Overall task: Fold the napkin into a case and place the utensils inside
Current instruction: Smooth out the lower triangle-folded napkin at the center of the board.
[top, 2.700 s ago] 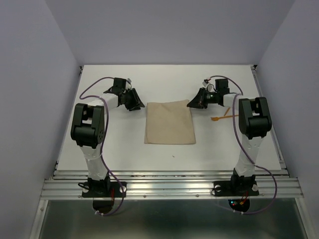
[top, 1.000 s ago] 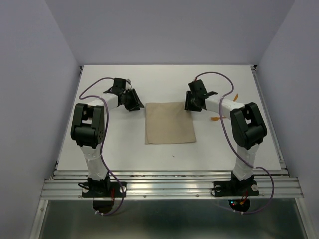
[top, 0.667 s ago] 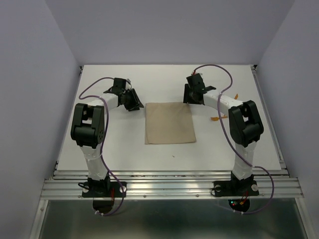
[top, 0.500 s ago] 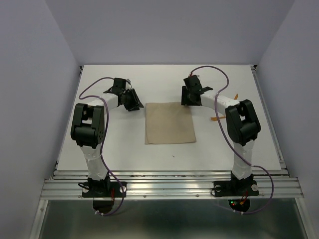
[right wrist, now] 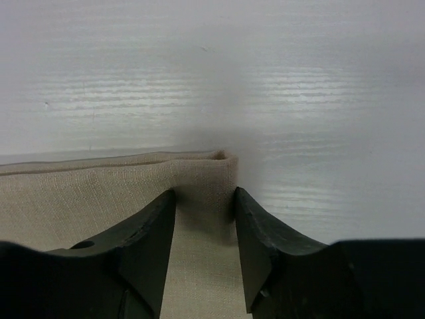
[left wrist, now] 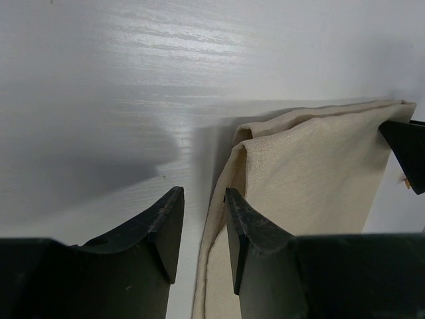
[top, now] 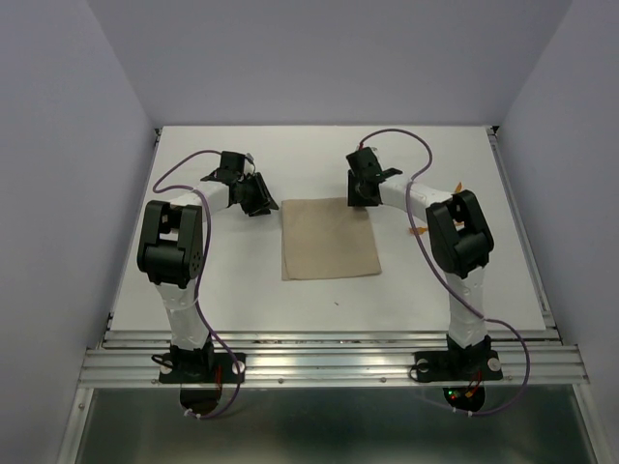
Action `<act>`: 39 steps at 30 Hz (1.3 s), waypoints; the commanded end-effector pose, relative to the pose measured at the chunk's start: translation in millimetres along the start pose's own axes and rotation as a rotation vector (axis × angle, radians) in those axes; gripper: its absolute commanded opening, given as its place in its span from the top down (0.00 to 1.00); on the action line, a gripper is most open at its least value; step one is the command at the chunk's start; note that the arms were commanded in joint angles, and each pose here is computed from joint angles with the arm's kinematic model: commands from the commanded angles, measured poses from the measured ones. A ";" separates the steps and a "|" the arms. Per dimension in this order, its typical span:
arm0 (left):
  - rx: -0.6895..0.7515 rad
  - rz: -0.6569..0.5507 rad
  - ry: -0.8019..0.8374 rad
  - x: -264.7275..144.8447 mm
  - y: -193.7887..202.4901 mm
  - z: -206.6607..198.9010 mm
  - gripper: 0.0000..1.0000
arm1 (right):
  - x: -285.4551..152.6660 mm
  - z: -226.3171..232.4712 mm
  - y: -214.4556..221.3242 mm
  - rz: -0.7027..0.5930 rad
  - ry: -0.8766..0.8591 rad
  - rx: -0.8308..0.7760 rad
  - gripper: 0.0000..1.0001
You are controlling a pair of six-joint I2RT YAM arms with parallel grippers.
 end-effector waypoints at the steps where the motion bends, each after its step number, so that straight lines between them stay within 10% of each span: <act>1: 0.036 -0.046 0.032 -19.1 -11.3 -14.4 0.58 | 7.2 5.3 -10.1 -0.025 0.025 -0.011 0.58; 15: 0.046 -0.047 0.026 -22.2 -11.9 -13.8 0.58 | -10.9 15.9 -18.8 0.008 -0.158 0.067 0.99; 23: 0.041 -0.048 0.027 -22.4 -13.4 -10.8 0.58 | -19.2 16.3 -15.8 0.148 -0.616 0.190 0.99; 36: -0.017 0.009 0.118 -0.4 -8.6 -19.9 0.58 | -6.9 20.2 7.5 0.234 -0.798 0.246 0.99; 39: -0.019 0.011 0.135 0.8 -8.1 -23.4 0.58 | -4.0 9.0 3.3 0.200 -0.704 0.244 0.78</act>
Point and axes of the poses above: each gripper's point midway between its finger pads, its own x axis out along the fingers, its own z axis along the line the jaws close on, y = z × x, the point moved 1 cm from there along -x, back along the fingers, and after that the axes turned 3 degrees about -x, right-handed, at the moved point
